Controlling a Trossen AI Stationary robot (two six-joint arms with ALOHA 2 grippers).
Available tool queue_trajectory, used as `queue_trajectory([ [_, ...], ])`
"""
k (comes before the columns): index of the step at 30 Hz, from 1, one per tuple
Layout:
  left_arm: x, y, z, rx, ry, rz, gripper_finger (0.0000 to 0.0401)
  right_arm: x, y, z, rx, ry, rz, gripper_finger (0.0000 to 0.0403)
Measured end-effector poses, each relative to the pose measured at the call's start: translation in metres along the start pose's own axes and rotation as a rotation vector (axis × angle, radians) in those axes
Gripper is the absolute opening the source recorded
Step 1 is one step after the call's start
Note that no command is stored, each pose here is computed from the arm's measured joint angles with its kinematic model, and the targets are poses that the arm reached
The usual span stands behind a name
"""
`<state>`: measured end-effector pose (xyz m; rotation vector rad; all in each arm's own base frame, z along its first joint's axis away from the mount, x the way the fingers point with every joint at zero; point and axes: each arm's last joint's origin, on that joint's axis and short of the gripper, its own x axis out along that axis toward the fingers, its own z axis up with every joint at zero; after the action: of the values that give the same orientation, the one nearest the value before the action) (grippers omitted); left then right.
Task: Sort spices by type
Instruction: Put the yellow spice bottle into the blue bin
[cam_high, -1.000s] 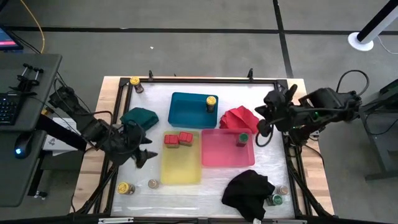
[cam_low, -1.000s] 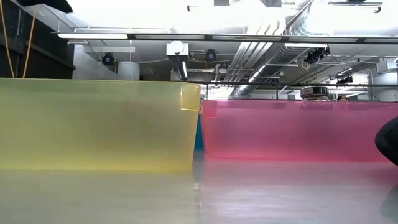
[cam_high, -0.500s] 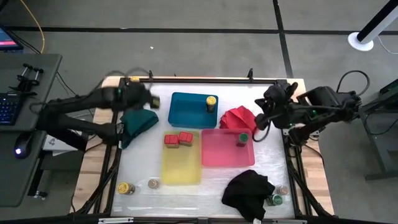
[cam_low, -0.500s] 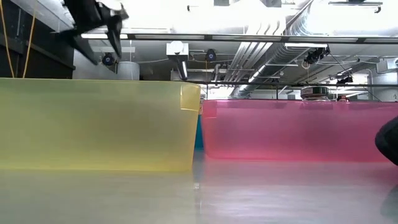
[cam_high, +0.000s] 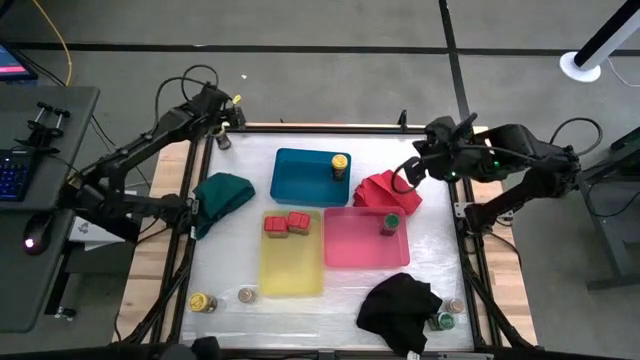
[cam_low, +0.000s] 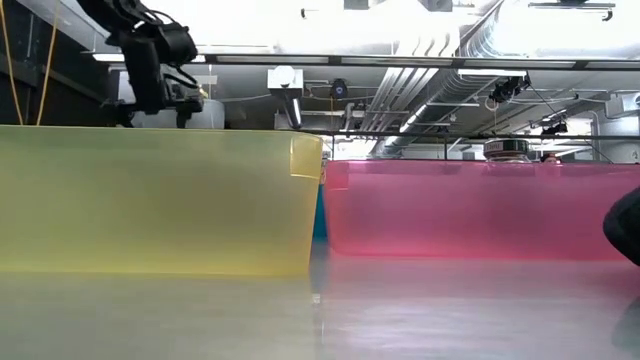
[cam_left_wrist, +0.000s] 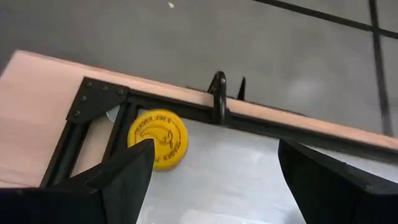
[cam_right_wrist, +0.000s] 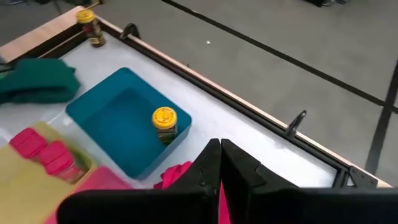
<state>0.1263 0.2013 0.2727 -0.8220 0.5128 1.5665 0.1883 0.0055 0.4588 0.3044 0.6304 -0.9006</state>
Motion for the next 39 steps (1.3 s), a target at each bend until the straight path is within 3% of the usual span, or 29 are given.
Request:
queue_trajectory([
  [10,0.029,-0.015,-0.010,-0.036,-0.097,0.217,0.0326,0.017,-0.017,0.013,0.012,0.029,-0.089,0.0000],
  [16,0.039,-0.018,-0.013,-0.229,-0.176,0.285,0.0326,0.026,-0.026,0.019,-0.026,0.050,-0.124,0.0000],
  [21,0.053,-0.019,-0.019,-0.210,-0.162,0.353,0.0326,0.030,-0.031,0.022,-0.071,0.086,-0.115,0.0000],
  [27,0.069,-0.022,-0.026,-0.279,-0.164,0.399,0.0326,0.033,-0.035,0.024,-0.112,0.097,-0.122,0.0000],
  [39,0.087,-0.023,-0.034,-0.293,-0.168,0.463,0.0326,0.033,-0.036,0.024,-0.118,0.108,-0.113,0.0000],
])
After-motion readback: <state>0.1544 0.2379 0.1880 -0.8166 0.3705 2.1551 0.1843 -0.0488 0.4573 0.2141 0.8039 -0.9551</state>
